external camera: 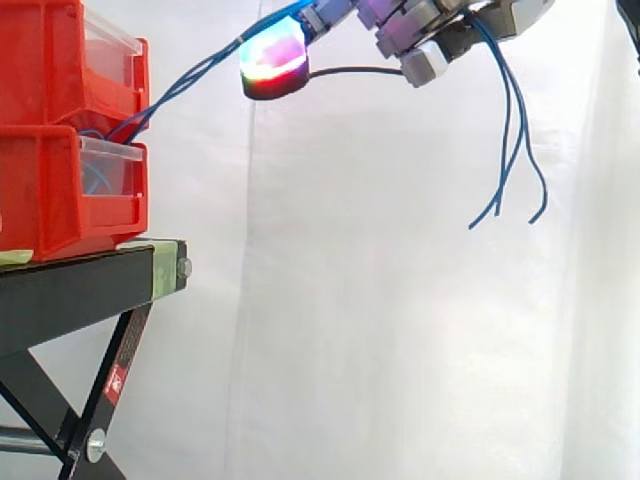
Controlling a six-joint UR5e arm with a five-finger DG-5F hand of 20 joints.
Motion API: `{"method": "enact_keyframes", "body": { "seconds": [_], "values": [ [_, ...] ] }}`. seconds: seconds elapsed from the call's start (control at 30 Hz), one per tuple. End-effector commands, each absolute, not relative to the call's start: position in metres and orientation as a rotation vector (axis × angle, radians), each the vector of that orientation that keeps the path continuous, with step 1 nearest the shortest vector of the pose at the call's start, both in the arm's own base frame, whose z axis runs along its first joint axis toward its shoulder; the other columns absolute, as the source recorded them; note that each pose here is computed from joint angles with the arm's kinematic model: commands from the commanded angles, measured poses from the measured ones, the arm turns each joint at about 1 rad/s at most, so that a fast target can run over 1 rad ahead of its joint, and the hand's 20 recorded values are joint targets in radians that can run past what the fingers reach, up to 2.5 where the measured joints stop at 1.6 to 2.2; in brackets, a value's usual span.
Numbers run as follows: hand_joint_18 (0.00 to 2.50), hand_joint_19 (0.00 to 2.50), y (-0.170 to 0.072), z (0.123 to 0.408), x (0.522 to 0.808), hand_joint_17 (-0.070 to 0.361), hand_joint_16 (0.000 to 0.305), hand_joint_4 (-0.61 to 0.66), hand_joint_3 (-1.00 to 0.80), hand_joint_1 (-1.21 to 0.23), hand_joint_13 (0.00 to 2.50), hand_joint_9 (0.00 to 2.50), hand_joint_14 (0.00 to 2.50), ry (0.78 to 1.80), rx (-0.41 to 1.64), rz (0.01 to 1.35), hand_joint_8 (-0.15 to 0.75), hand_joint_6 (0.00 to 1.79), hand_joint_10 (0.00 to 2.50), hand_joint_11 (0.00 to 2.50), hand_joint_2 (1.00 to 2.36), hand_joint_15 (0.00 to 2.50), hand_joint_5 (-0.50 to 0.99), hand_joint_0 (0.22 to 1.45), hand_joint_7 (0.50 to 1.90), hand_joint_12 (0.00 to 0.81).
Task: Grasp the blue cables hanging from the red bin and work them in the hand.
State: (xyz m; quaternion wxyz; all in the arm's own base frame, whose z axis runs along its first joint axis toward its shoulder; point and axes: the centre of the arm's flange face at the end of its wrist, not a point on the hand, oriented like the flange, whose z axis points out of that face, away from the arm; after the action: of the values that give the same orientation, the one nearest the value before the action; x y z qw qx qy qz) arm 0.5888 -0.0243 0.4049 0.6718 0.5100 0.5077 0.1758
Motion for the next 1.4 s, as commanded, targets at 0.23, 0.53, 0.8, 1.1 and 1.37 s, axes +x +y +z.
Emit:
{"method": "enact_keyframes", "body": {
  "seconds": [0.23,0.53,0.8,1.1,1.37],
  "values": [
    [2.5,0.76,-0.0178,0.4054,0.5882,0.153,0.203,0.34,-0.76,-0.71,1.89,1.81,2.5,1.137,1.158,0.407,0.455,0.0,2.5,2.5,1.01,1.4,0.43,0.94,1.46,0.533],
    [2.5,0.76,-0.0177,0.405,0.5884,0.153,0.203,0.35,-0.71,-0.72,1.89,1.81,2.5,1.138,1.154,0.403,0.455,0.21,2.5,2.5,1.01,1.4,0.41,0.93,1.45,0.533],
    [2.5,0.76,-0.0165,0.4052,0.589,0.153,0.203,0.3,-0.45,-0.72,1.89,1.81,2.5,1.141,1.146,0.402,0.455,0.27,2.5,2.5,1.03,1.4,0.4,0.92,1.46,0.533],
    [2.5,0.76,-0.0191,0.4058,0.5897,0.153,0.203,0.32,-0.48,-0.63,1.89,1.81,2.5,1.143,1.134,0.383,0.455,0.16,2.5,2.5,1.02,1.4,0.39,0.88,1.45,0.533],
    [2.5,0.76,-0.0213,0.4071,0.592,0.153,0.203,0.35,-0.75,-0.6,1.89,1.81,2.5,1.173,1.077,0.328,0.455,0.16,2.5,2.5,1.01,1.4,0.42,0.83,1.46,0.533]
  ]
}}
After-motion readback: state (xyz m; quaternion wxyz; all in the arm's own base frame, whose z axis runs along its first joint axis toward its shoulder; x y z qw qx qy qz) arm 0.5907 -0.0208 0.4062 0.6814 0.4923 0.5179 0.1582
